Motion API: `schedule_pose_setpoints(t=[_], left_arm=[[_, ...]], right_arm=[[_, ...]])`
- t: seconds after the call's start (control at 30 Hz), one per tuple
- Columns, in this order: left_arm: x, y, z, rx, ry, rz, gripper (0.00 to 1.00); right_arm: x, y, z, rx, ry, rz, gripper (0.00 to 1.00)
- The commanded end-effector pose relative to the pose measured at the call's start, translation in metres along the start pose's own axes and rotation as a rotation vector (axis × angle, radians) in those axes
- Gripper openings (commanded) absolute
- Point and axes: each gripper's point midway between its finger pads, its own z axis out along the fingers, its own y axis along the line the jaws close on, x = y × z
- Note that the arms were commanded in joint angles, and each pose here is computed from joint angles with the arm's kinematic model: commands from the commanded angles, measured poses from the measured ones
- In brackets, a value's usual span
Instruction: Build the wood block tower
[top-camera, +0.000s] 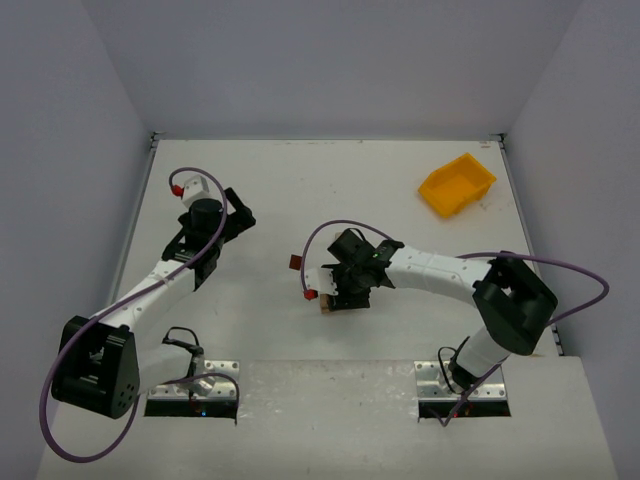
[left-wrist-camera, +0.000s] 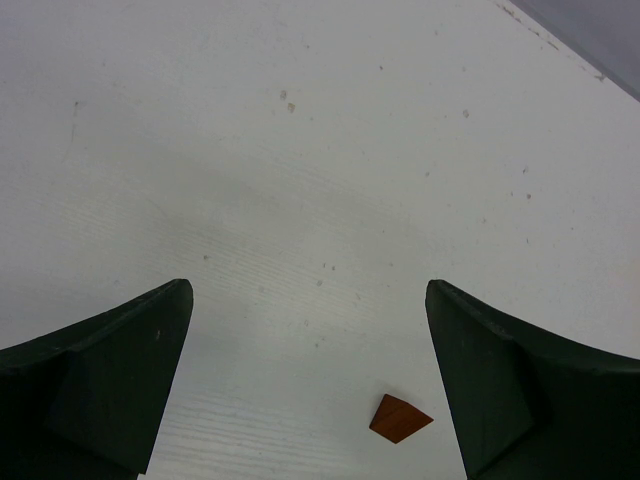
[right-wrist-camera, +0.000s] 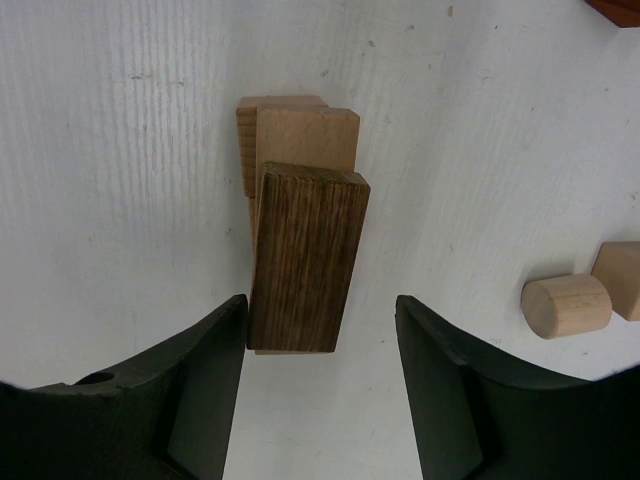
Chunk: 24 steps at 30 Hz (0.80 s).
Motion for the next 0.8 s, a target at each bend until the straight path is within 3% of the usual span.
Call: schedule_pose_setpoints(t=[0.0,0.77], left_arm=[[-0.0271,-0.0184,0.0002,0.054,-0.068,-0.013,1.00],[-0.0256,-0.0186,-0.0003,0.058,-0.062,-0.007,1.00]], right_arm=[[-0.0091,-0.0090,-0.0078,0.048,-0.030,-0.031,0.61],[-0.0125,-0.0095,-0.0126,0.045,-0.038,-0.041,0.62]])
